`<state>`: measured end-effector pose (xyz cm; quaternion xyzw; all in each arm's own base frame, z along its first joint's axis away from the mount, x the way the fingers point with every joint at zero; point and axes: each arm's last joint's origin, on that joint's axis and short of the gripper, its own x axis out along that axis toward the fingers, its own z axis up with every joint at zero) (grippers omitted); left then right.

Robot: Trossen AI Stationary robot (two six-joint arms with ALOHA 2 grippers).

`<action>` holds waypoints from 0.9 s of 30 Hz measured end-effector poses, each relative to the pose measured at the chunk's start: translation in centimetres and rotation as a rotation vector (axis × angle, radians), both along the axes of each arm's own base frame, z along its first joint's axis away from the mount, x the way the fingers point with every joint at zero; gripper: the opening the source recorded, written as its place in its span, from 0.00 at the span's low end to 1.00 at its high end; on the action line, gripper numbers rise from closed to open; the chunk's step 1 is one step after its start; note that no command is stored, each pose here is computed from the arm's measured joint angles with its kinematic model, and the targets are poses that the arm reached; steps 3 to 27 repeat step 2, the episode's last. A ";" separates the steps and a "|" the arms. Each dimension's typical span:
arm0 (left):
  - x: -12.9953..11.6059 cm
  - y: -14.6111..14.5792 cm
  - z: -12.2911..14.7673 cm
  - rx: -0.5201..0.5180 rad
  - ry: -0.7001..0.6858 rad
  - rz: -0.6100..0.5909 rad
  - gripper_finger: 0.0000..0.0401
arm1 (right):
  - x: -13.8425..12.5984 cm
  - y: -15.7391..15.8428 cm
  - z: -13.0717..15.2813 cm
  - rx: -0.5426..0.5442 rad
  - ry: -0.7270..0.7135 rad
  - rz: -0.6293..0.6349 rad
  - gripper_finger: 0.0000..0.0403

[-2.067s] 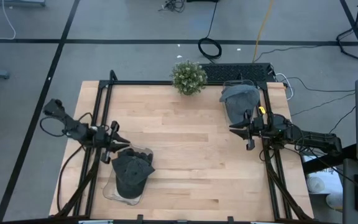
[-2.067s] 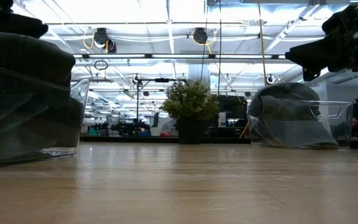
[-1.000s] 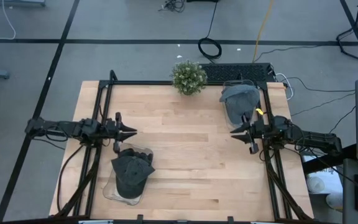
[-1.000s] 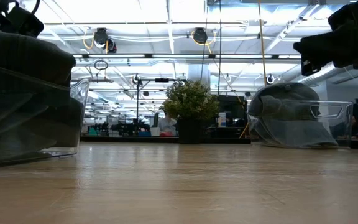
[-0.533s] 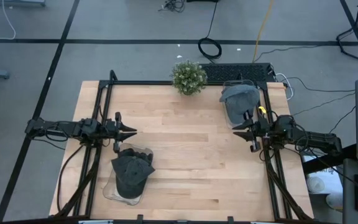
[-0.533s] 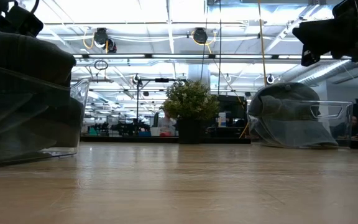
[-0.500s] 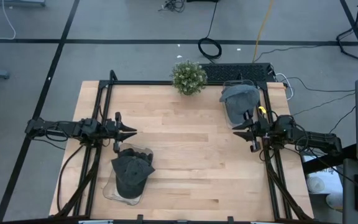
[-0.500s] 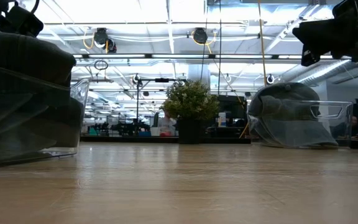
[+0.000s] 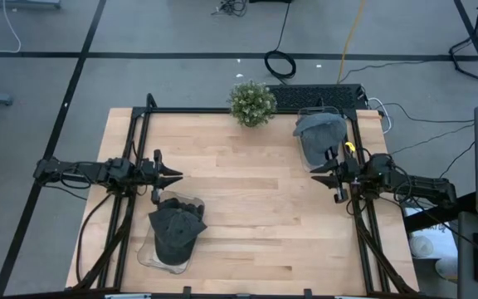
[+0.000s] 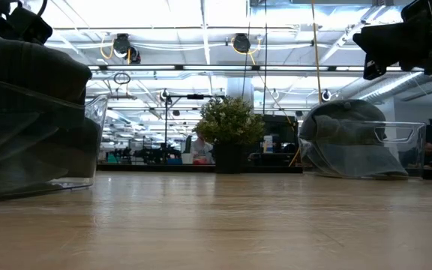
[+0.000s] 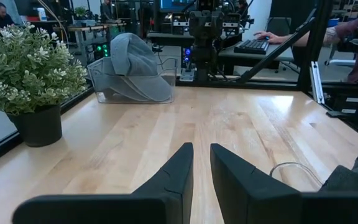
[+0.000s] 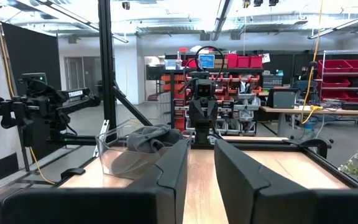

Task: Pick & Place hat
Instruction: Return to Home Position

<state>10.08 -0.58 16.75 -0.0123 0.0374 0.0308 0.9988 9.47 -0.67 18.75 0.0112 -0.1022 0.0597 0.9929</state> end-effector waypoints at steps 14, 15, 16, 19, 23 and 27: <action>0.0 0.0 0.0 0.000 0.000 0.000 0.16 | 0.0 0.0 0.0 0.000 0.000 0.000 0.17; 0.0 0.0 0.0 0.000 0.000 0.000 0.16 | 0.0 0.0 0.0 0.000 0.000 0.000 0.17; 0.0 0.0 0.0 0.000 0.000 0.000 0.16 | 0.0 0.0 0.0 0.000 0.000 0.000 0.17; 0.0 0.0 0.0 0.000 0.000 0.000 0.16 | 0.0 0.0 0.0 0.000 0.000 0.000 0.17; 0.0 0.0 0.0 0.000 0.000 0.000 0.16 | 0.0 0.0 0.0 0.000 0.000 0.000 0.17; 0.0 0.0 0.0 0.000 0.000 0.000 0.16 | 0.0 0.0 0.0 0.000 0.000 0.000 0.17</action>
